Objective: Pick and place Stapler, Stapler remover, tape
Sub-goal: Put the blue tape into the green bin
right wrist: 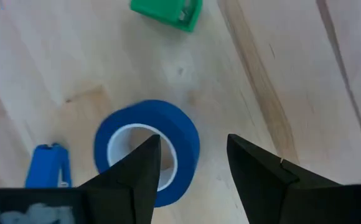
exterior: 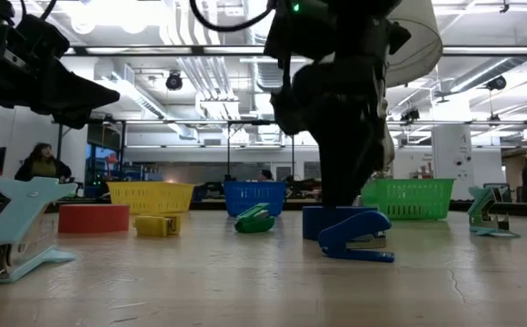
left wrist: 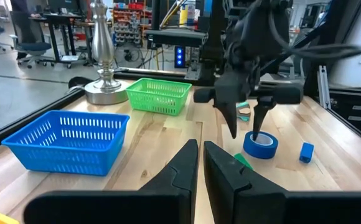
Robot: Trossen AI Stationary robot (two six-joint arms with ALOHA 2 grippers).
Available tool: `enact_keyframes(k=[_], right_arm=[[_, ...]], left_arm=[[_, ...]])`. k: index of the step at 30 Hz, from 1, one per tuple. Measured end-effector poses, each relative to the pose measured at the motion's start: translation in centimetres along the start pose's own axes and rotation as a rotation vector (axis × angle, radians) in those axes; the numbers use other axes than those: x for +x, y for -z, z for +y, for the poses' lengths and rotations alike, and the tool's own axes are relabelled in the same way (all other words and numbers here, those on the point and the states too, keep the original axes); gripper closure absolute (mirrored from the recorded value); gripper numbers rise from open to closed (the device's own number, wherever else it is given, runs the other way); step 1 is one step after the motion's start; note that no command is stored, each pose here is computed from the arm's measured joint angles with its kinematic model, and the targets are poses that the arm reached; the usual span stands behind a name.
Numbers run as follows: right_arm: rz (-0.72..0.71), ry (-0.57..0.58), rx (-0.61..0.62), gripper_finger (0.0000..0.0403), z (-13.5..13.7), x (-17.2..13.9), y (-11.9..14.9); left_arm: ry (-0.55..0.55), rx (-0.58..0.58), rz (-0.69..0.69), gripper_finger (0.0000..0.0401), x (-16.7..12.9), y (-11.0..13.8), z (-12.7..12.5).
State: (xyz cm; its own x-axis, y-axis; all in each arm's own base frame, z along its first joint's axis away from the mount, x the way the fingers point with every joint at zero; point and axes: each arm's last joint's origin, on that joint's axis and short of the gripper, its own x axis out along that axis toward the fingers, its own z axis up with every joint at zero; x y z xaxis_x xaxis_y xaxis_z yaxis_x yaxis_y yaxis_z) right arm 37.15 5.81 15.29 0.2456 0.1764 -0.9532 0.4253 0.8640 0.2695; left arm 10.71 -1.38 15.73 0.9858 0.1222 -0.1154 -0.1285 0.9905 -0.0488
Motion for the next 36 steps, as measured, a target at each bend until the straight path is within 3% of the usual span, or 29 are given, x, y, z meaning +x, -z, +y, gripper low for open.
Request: enact_keyframes(k=[10,14,20,22,29,36], right_arm=[[0.052,0.035,-0.004,0.0222,0.2,1.7,0.6],[0.045,0.036,-0.002,0.0264,0.1,1.4,0.5],[0.054,0.031,0.001,0.0357,-0.7,0.5,0.1],[0.07,0.045,0.012,0.0371,-1.2,-0.5,0.2],[0.049,0.132,0.011,0.036,-2.9,-5.7,0.8],[-0.047,0.284,0.095,0.036,-7.3,-11.1,1.1]], left_arm=[[0.0,0.0,0.0,0.0371,0.0,0.0,0.0],[0.0,0.0,0.0,0.0371,0.0,0.0,0.0],[0.0,0.0,0.0,0.0371,0.0,0.0,0.0],[0.0,0.0,0.0,0.0371,0.0,0.0,0.0],[0.0,0.0,0.0,0.0371,0.0,0.0,0.0],[0.0,0.0,0.0,0.0371,0.0,0.0,0.0]])
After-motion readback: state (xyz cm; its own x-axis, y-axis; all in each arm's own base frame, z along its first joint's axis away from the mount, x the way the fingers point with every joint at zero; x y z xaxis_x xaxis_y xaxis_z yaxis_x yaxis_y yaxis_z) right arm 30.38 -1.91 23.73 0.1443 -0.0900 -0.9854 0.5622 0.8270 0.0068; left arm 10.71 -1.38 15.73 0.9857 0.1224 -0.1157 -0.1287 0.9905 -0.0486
